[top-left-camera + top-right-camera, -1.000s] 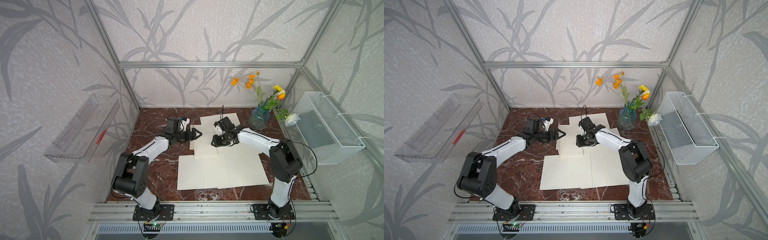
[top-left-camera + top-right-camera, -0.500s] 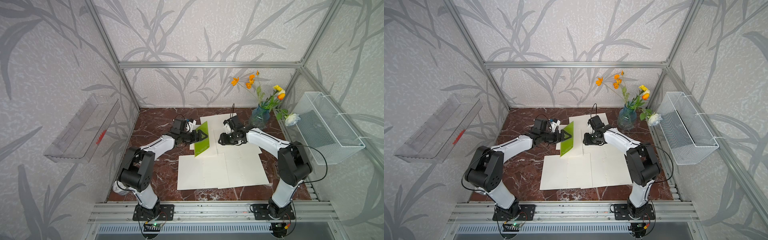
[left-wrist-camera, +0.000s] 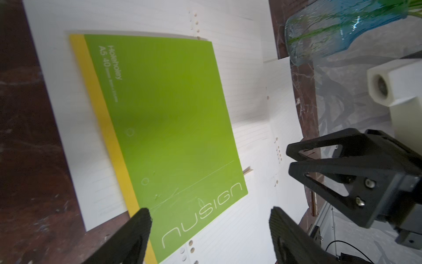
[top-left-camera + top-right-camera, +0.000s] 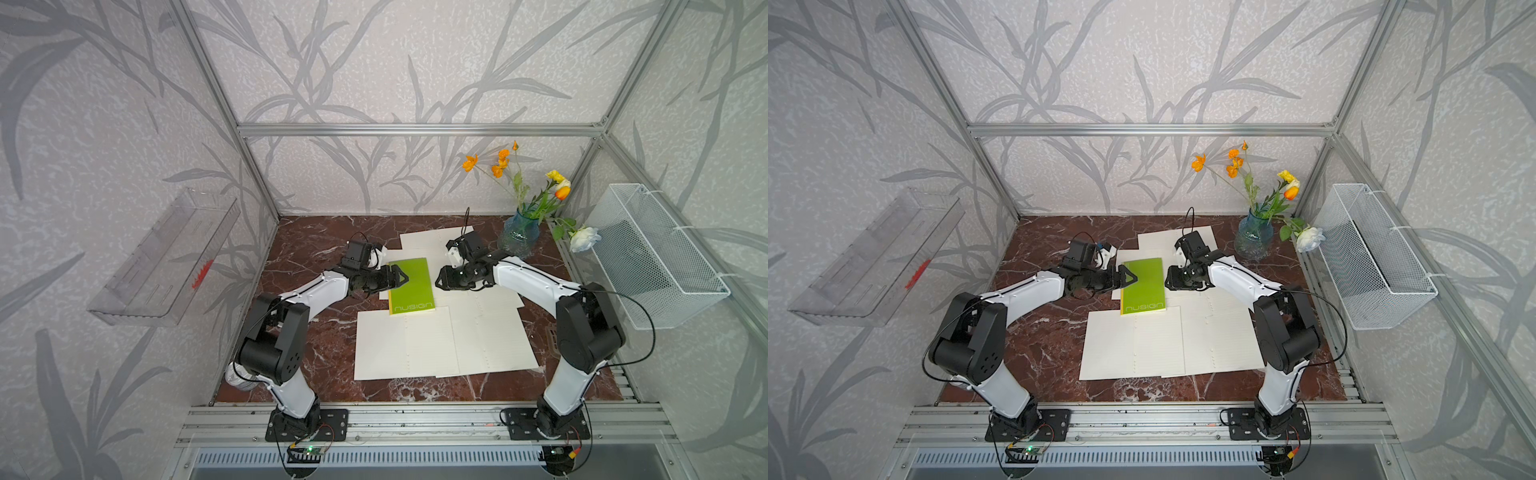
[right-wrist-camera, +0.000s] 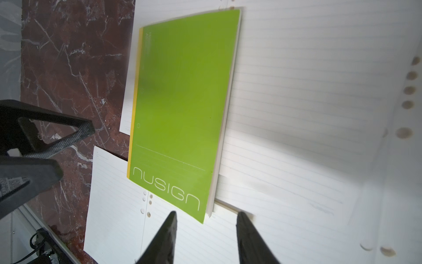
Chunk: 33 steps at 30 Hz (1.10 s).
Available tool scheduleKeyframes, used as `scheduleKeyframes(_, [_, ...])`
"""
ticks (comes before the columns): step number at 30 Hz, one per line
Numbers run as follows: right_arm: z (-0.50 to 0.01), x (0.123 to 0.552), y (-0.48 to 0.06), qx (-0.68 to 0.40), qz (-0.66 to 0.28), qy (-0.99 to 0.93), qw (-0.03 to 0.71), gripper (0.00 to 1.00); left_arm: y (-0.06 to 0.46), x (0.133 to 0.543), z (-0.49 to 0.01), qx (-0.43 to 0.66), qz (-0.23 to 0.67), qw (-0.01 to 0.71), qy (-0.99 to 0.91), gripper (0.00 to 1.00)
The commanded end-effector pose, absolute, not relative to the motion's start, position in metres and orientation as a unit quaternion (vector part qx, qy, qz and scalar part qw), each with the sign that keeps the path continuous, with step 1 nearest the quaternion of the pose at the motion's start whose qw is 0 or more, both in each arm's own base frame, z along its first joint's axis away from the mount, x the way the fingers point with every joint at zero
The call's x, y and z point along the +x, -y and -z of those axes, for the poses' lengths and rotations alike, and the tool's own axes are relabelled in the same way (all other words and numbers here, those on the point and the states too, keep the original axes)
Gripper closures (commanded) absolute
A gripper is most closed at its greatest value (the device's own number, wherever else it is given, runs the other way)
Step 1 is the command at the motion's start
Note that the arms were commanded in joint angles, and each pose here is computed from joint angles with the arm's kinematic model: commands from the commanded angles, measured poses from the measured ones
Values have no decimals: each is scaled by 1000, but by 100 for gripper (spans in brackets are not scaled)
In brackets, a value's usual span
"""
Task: Close the notebook
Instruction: Close the notebook at the center of the board, then pick up the notebook from the center of the board.
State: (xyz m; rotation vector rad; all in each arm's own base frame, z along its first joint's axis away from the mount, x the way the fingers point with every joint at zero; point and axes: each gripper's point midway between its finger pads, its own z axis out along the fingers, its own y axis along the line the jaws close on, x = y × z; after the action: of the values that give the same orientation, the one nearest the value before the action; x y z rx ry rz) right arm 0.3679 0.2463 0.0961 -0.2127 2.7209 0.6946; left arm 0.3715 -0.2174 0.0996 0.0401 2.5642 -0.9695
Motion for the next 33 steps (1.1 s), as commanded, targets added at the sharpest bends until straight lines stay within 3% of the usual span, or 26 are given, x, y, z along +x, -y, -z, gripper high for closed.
scheduleKeyframes(1, [-83,364,-255,-80,-255,-953,144,62,201,356,-84,7,300,181,-936,19])
scheduleKeyframes(18, [-46,350,-274,-93,-246,-959,104,77,195,337,-53,-15,291,139,-947,21])
scheduleKeyframes(33, [-31,344,-268,-86,-231,-965,92,84,201,339,-38,-19,303,124,-945,24])
